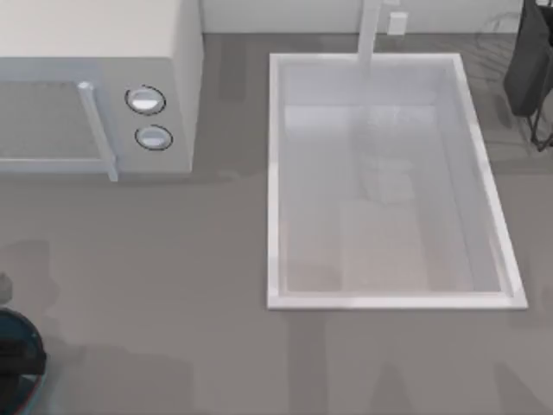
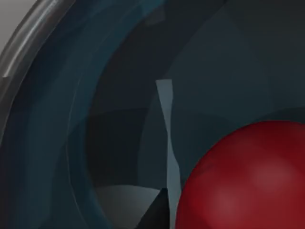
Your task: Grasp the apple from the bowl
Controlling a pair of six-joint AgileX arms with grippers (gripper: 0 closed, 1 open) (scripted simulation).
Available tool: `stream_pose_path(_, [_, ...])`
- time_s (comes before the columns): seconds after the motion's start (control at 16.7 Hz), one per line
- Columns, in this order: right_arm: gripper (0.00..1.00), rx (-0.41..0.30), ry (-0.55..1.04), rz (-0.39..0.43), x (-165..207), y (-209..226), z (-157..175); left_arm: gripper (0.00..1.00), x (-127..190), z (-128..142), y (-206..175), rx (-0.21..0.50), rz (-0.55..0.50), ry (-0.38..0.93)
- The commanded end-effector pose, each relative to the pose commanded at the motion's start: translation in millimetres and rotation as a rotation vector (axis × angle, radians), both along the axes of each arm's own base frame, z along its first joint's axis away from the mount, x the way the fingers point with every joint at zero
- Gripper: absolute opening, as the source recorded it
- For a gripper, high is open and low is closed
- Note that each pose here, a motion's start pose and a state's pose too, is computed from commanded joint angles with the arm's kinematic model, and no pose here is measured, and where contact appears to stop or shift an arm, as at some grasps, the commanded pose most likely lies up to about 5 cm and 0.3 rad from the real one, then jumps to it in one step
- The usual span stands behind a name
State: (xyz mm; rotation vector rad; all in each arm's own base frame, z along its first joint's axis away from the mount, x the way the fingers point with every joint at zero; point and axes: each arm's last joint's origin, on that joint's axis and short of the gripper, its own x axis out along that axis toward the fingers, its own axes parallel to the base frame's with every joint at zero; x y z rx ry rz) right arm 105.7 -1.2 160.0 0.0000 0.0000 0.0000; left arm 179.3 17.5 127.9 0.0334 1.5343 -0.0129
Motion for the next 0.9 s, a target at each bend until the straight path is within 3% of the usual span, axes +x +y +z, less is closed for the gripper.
stream_pose_path(0.3, [1.0, 0.0, 0.0, 0.0, 0, 0, 0, 0.0, 23, 46, 2, -0.002, 0.0, 0.02])
stream_pose_path(0.54, [1.0, 0.0, 0.0, 0.0, 0, 0, 0, 0.0, 36, 126, 4, -0.003, -0.001, 0.035])
stream_pose_path(0.72, [1.0, 0.0, 0.0, 0.0, 0, 0, 0, 0.0, 27, 187, 3, -0.002, -0.001, 0.03])
stream_pose_path(0.9, [1.0, 0.0, 0.0, 0.0, 0, 0, 0, 0.0, 9, 229, 1, -0.001, 0.0, 0.011])
